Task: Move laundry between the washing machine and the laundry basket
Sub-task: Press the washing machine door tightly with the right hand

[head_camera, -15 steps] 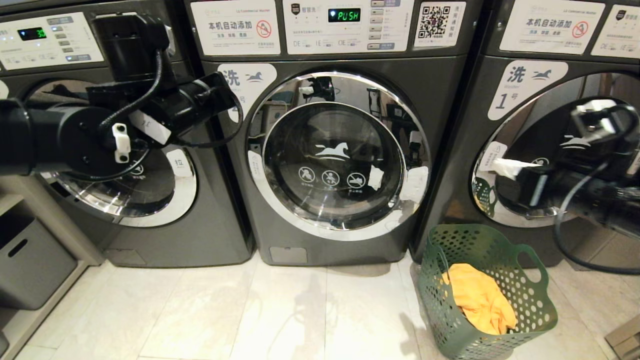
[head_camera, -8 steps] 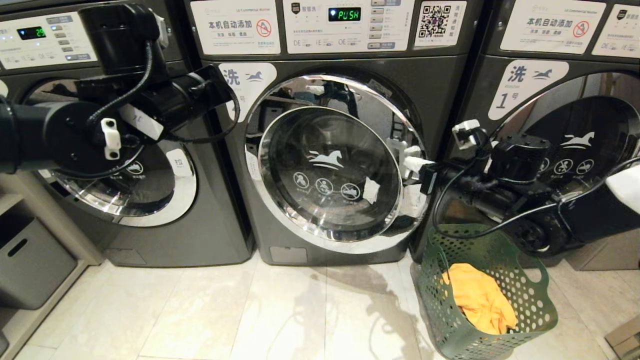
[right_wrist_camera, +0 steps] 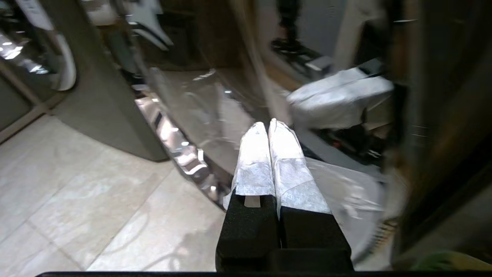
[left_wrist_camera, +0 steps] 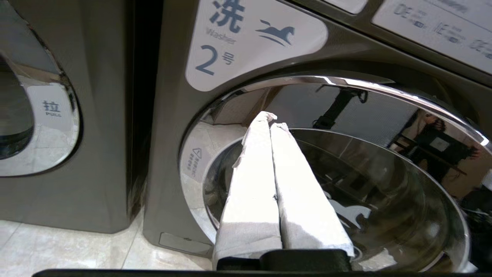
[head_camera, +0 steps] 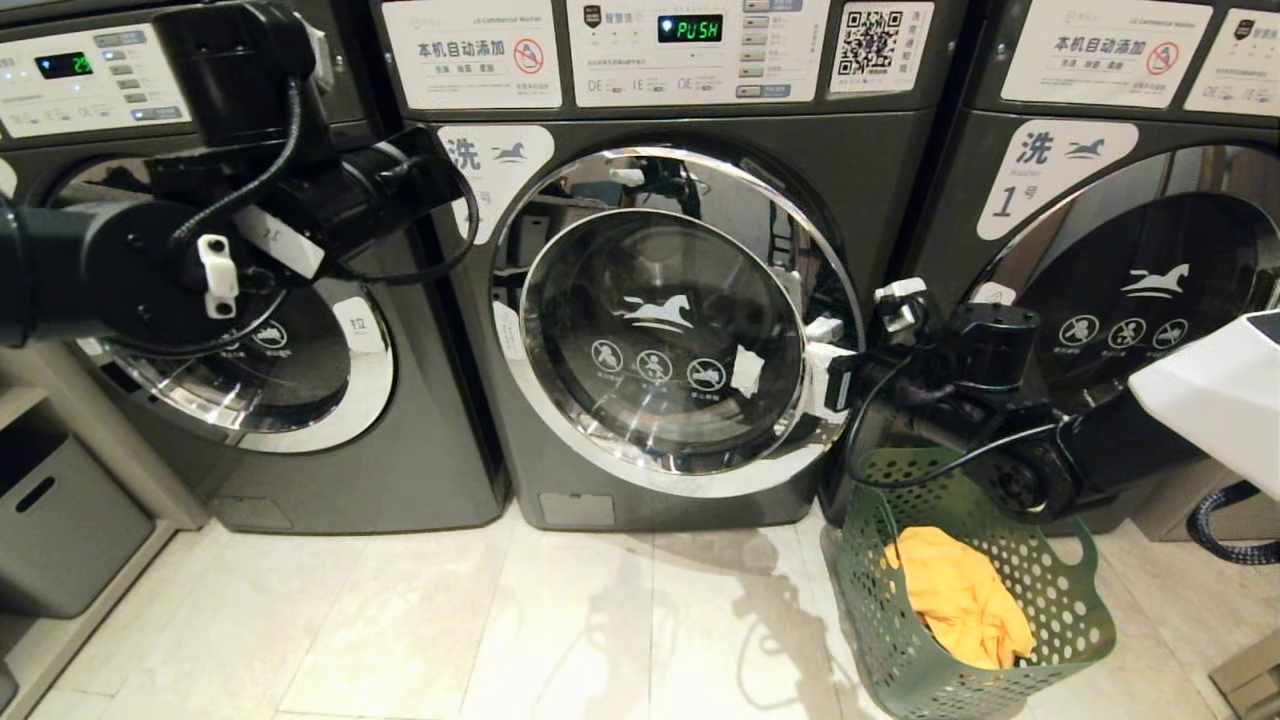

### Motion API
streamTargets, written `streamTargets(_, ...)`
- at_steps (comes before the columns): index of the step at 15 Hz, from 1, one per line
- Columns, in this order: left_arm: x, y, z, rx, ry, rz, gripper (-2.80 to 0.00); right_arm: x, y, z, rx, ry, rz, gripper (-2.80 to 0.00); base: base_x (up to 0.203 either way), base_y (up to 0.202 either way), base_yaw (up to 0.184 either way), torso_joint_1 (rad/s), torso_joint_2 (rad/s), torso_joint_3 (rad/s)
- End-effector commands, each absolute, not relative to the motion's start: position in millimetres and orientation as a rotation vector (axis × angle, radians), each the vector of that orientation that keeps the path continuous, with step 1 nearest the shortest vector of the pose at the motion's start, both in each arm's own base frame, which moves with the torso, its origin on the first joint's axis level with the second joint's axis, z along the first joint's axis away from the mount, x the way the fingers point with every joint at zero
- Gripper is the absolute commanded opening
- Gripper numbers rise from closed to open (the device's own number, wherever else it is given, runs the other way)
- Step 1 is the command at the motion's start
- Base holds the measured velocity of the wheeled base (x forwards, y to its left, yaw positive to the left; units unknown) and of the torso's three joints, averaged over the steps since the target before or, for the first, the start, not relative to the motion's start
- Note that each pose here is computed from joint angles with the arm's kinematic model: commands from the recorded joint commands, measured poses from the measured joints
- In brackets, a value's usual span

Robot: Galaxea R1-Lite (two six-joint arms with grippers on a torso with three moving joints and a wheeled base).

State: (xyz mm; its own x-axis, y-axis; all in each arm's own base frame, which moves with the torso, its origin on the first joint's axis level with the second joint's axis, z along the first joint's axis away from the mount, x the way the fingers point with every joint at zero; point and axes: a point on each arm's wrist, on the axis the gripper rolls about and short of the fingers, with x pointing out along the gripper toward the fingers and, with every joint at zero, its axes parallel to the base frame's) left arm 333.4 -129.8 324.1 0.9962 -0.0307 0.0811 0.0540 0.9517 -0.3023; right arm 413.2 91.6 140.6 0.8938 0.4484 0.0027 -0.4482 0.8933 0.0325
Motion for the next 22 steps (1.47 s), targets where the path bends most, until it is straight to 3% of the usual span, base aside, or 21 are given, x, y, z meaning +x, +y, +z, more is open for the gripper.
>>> streamTargets(1, 331, -129, 328, -0.310, -0.086, -0.042, -2.80, 418, 87, 138, 0.031, 0.003, 0.448, -2.80, 0.000, 0.000, 0.000, 0.000, 0.00, 0.000)
streamTargets(8, 300, -72, 358, -0.269, -0.188, 0.146, -2.80, 451, 74, 115, 0.027, -0.002, 0.389, -2.80, 0.000, 0.000, 0.000, 0.000, 0.00, 0.000)
streamTargets(13, 229, -6, 366, -0.249, -0.253, 0.340, -2.80, 484, 72, 101, 0.010, -0.052, 0.345, -2.80, 0.000, 0.000, 0.000, 0.000, 0.00, 0.000)
streamTargets(20, 105, 5, 322, -0.161, -0.255, 0.373, -2.80, 539, 55, 95, 0.006, -0.145, 0.255, -2.80, 0.000, 0.000, 0.000, 0.000, 0.00, 0.000)
streamTargets(22, 75, 6, 307, -0.115, -0.240, 0.369, -2.80, 552, 43, 76, 0.000, -0.117, 0.225, -2.80, 0.000, 0.000, 0.000, 0.000, 0.00, 0.000)
